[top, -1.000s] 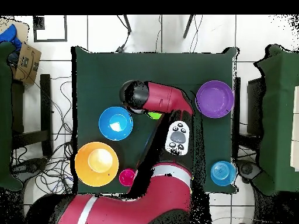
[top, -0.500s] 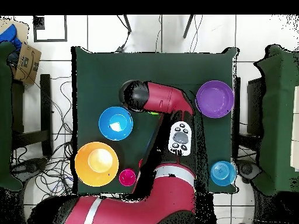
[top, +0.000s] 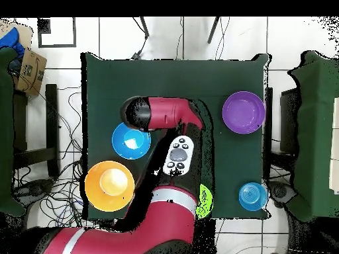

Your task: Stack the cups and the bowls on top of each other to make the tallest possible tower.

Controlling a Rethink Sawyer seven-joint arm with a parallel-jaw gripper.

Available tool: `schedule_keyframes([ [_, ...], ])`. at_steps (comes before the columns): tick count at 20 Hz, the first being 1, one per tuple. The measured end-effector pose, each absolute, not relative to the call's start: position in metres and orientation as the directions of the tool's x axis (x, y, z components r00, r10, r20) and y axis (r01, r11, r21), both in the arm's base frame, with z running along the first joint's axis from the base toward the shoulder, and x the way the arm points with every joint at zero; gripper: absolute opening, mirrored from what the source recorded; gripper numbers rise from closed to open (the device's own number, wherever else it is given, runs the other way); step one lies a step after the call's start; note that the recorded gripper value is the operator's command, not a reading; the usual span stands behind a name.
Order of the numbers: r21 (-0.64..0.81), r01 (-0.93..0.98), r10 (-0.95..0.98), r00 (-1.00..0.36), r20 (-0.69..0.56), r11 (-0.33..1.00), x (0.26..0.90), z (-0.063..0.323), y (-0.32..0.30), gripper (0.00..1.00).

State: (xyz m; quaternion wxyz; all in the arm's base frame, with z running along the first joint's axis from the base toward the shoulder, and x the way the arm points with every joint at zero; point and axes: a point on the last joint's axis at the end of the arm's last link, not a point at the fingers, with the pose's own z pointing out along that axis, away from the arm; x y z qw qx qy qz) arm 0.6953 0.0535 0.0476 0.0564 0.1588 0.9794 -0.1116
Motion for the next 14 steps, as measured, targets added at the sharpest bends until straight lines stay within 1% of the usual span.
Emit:
schedule_keyframes([
  [5,-0.231,0.288,0.256,-0.954,-0.159,0.929,0.698,0.046,0.056,0.00],
  [14,-0.246,0.286,0.254,-0.955,-0.154,0.926,0.706,0.053,0.052,0.00],
])
